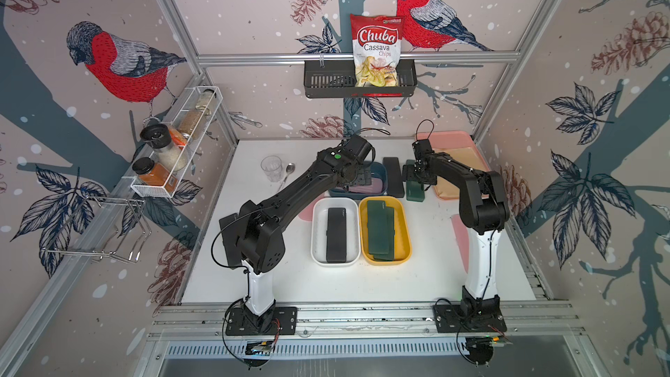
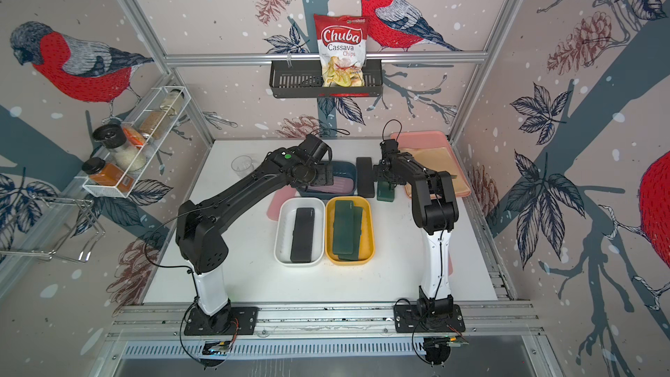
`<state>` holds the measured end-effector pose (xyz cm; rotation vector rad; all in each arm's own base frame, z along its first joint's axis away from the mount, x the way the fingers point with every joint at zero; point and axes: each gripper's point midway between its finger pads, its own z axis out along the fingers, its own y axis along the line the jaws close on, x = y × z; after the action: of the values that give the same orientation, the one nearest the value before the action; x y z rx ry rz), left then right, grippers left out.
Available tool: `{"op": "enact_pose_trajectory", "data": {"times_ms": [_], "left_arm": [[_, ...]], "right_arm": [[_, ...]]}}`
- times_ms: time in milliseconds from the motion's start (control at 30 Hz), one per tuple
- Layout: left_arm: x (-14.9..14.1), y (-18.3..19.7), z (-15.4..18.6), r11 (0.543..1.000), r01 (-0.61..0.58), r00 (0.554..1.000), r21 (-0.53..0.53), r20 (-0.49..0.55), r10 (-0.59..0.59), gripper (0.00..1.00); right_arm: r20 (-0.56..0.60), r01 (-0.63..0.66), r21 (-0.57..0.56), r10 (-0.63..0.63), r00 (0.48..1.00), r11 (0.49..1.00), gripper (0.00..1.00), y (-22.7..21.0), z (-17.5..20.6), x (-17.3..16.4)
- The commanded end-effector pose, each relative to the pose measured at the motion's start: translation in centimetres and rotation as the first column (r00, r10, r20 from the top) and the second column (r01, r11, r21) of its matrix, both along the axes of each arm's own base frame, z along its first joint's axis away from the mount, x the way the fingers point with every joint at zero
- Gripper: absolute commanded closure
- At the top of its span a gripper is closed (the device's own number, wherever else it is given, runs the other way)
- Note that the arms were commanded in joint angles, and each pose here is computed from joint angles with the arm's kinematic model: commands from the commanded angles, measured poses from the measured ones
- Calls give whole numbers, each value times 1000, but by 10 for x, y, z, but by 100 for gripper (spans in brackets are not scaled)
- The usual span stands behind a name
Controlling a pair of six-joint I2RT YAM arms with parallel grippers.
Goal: Place the pencil cases by color into the storage box
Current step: Pick up the pencil case from the center of the board.
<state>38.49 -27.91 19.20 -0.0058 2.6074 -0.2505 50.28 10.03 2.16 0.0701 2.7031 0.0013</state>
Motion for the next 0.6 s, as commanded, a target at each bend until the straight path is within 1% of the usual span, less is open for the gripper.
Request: {"op": "enact_pose_trajectory", "data": {"times_ms": [0,100,300,433,567], "left_arm": [[4,-1,7,1000,-11,1000,-29,23,12,4],[4,-1,7,999,-15,1000,-35,22,16,4],[3,1,9,999,-24,999,-40,28,26,4],[1,3,11,999,-32,999,-42,33,33,4],[0,7,13,999,-37,998,-36,39,39,4]], "right_arm": [[-21,5,-1,-5,1000,1000,13,-1,-4,-5],[-19,3,1,-3,1000,1000,20,-1,-3,-6],[-6,1,4,-1,1000,1000,32,-1,2,-5],[3,-4,8,4,1000,1000,36,0,7,-4],[12,-4,10,4,1000,1000,37,0,13,-3]]}}
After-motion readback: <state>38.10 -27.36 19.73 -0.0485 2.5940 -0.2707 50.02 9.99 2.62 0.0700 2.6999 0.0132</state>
